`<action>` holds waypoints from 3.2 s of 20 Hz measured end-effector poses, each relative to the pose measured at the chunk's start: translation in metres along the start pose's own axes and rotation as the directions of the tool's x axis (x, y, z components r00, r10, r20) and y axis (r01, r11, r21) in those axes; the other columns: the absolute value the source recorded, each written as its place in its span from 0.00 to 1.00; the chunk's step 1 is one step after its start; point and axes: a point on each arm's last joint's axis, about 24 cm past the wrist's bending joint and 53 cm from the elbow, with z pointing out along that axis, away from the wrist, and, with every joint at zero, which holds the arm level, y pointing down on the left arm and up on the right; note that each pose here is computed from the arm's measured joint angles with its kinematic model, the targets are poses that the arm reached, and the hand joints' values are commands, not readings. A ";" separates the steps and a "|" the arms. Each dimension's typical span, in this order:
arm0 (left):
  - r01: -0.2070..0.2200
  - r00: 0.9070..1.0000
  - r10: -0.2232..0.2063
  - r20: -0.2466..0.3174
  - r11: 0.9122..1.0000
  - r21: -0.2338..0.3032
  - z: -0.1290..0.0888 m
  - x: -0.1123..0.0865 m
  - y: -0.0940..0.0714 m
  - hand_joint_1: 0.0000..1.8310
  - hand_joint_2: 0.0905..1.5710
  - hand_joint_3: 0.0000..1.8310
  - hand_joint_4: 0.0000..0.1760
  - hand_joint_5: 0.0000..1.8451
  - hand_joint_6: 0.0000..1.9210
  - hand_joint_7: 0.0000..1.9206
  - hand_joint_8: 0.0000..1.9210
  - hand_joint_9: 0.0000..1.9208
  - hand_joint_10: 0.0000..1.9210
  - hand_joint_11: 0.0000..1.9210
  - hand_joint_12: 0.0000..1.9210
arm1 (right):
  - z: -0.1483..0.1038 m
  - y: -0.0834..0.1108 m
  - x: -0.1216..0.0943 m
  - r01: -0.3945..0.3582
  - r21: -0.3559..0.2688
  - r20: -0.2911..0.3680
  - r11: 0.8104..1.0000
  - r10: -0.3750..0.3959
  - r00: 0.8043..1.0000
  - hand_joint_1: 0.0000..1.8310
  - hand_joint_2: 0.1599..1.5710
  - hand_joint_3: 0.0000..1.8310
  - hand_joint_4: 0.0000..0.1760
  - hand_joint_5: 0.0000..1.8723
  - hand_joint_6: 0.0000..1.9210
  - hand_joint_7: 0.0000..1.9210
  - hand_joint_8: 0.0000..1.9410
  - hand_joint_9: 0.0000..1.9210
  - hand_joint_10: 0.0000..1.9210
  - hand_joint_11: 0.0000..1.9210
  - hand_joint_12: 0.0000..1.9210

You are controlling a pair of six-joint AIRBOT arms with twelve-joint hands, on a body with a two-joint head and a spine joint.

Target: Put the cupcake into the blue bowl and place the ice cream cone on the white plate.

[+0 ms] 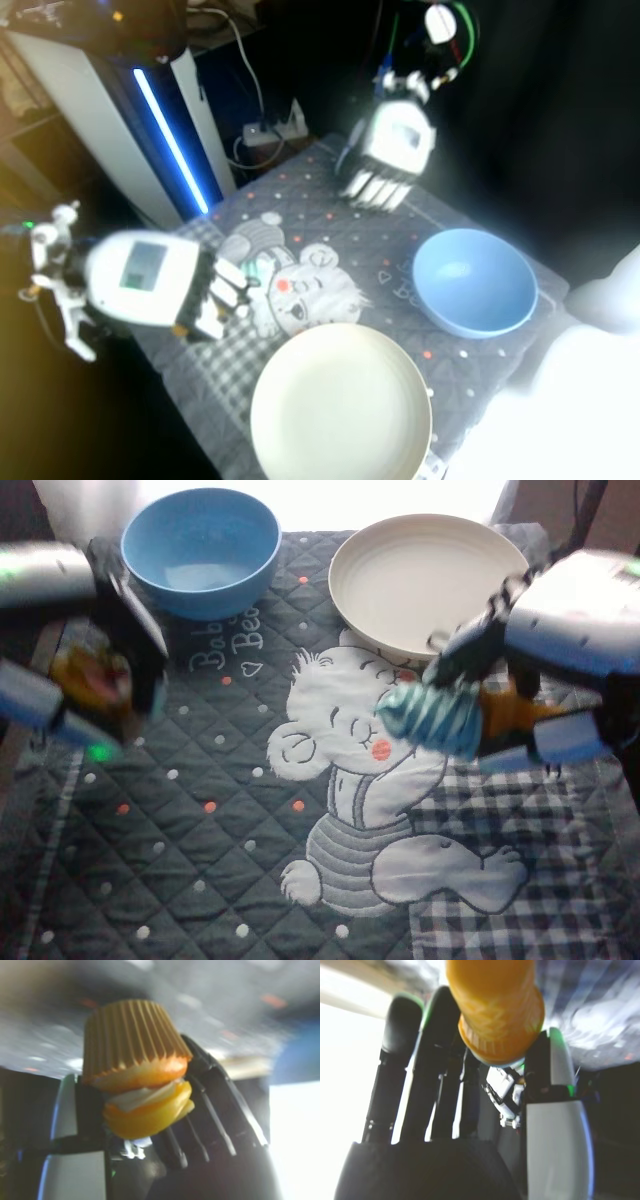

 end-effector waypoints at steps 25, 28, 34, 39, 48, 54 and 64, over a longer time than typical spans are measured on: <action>0.082 0.938 -0.019 0.346 0.983 -0.167 0.077 -0.142 0.057 0.76 0.67 0.00 0.00 0.53 0.45 0.55 0.43 0.51 0.60 0.34 0.69 | 0.082 -0.046 -0.113 0.047 0.135 0.224 0.990 -0.077 0.972 0.70 0.64 0.00 0.00 0.52 0.42 0.62 0.42 0.64 0.45 0.57 0.74; 0.073 0.940 -0.003 0.342 0.979 -0.192 0.076 -0.144 0.061 0.76 0.67 0.00 0.00 0.54 0.45 0.56 0.41 0.50 0.60 0.32 0.69 | 0.081 -0.047 -0.115 0.045 0.138 0.226 0.989 -0.076 0.971 0.70 0.64 0.00 0.00 0.54 0.40 0.64 0.39 0.66 0.40 0.58 0.71; 0.049 0.941 0.014 0.338 0.983 -0.177 0.084 -0.147 0.050 0.76 0.67 0.00 0.00 0.54 0.45 0.57 0.39 0.48 0.62 0.26 0.69 | 0.081 -0.047 -0.115 0.042 0.138 0.227 0.990 -0.073 0.971 0.70 0.64 0.00 0.00 0.53 0.41 0.62 0.42 0.66 0.43 0.57 0.73; 0.029 0.945 0.029 0.326 0.985 -0.172 0.090 -0.146 0.044 0.66 0.64 0.00 0.00 0.36 0.02 0.30 0.00 0.29 0.01 0.10 0.45 | 0.081 -0.047 -0.115 0.042 0.138 0.227 0.990 -0.073 0.971 0.56 0.58 0.00 0.00 0.45 0.05 0.49 0.10 0.44 0.18 0.24 0.69; 0.020 0.946 0.035 0.323 0.986 -0.166 0.091 -0.145 0.042 0.60 0.53 0.00 0.00 0.24 0.00 0.15 0.00 0.11 0.00 0.00 0.21 | 0.082 -0.043 -0.113 0.036 0.127 0.228 0.991 -0.065 0.971 0.44 0.53 0.00 0.00 0.32 0.00 0.32 0.00 0.30 0.00 0.09 0.54; 0.016 0.944 0.030 0.328 0.991 -0.136 0.090 -0.146 0.034 0.60 0.53 0.00 0.33 0.26 0.00 0.19 0.00 0.17 0.00 0.00 0.44 | 0.084 -0.034 -0.109 0.033 0.105 0.226 0.994 -0.056 0.972 0.45 0.51 0.00 0.00 0.32 0.00 0.32 0.00 0.29 0.00 0.06 0.55; 0.005 0.885 -0.058 0.462 0.993 0.114 0.004 -0.161 -0.021 0.50 0.57 0.00 0.34 0.19 0.00 0.17 0.00 0.14 0.00 0.07 0.26 | 0.016 0.039 -0.166 0.058 -0.119 0.479 0.991 0.006 0.878 0.49 0.58 0.00 0.00 0.27 0.00 0.28 0.00 0.29 0.00 0.17 0.29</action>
